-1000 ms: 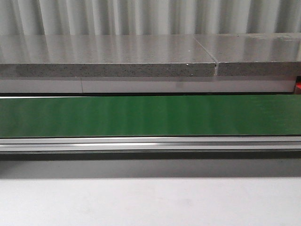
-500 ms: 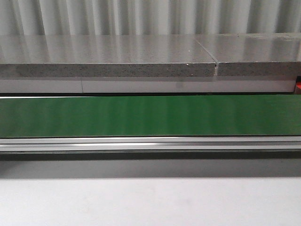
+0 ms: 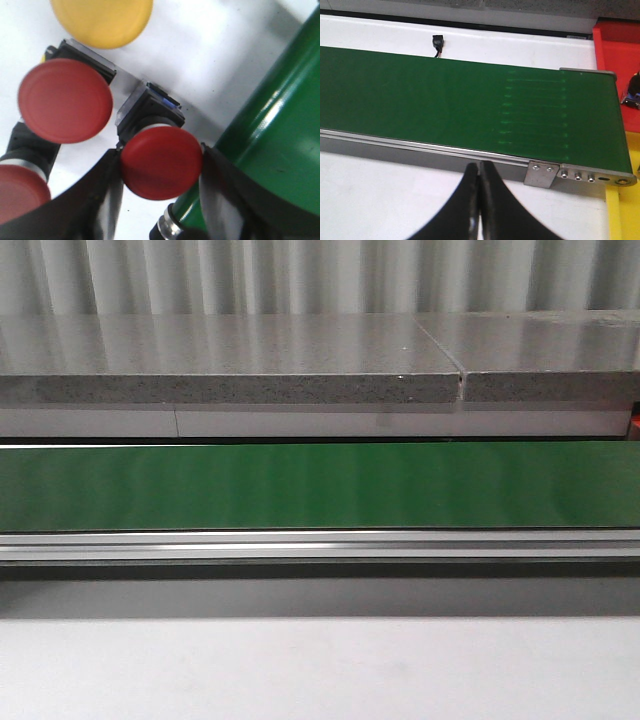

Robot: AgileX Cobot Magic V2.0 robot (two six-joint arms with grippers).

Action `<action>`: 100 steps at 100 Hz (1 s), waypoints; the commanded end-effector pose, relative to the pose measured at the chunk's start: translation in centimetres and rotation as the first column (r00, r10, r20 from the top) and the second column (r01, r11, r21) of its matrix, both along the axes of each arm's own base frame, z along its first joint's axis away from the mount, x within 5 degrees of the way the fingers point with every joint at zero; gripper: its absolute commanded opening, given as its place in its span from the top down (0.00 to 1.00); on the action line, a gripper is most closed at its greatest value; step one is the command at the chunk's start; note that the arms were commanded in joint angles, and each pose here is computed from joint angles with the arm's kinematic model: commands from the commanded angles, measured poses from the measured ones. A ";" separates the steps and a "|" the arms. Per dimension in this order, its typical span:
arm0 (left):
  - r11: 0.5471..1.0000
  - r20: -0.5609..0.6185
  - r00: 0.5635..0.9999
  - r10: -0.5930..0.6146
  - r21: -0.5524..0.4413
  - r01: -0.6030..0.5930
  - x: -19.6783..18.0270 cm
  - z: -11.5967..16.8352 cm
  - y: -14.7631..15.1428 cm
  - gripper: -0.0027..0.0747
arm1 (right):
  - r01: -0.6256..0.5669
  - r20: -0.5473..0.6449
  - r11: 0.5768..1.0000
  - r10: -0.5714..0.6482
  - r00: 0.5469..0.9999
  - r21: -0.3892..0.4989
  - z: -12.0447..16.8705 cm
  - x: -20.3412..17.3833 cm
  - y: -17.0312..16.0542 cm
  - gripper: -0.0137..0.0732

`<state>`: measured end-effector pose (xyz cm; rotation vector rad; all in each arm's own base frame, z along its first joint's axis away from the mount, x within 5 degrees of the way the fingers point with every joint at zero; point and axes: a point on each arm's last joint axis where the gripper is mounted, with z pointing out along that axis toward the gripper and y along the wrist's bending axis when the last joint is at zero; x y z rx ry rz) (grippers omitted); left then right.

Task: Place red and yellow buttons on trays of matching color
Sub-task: 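Close the left gripper on a red mushroom button and lift it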

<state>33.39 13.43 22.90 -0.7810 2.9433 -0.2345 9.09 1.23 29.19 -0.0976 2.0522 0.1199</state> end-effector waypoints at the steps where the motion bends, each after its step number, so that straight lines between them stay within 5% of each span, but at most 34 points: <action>1: 0.999 0.134 0.991 -0.019 0.051 0.012 -0.8 4.6 -0.5 0.75 | 0.002 0.092 1.000 -0.001 0.996 -0.003 1.4 0.2 0.0 0.93; 39: 0.990 0.244 0.963 -0.114 0.110 0.089 -4.1 10.8 -3.6 0.75 | 0.002 0.092 1.000 -0.001 0.996 -0.003 1.4 0.2 0.0 0.93; 68: 0.957 0.247 0.926 -0.285 0.124 0.261 -2.8 10.8 -8.3 0.75 | 0.002 0.092 1.000 -0.001 0.996 -0.003 1.4 0.2 0.0 0.93; 100: 0.956 0.163 0.943 -0.292 0.077 0.282 -1.5 8.3 -8.2 0.75 | 0.002 0.092 1.000 -0.001 0.996 -0.003 1.4 0.2 0.0 0.93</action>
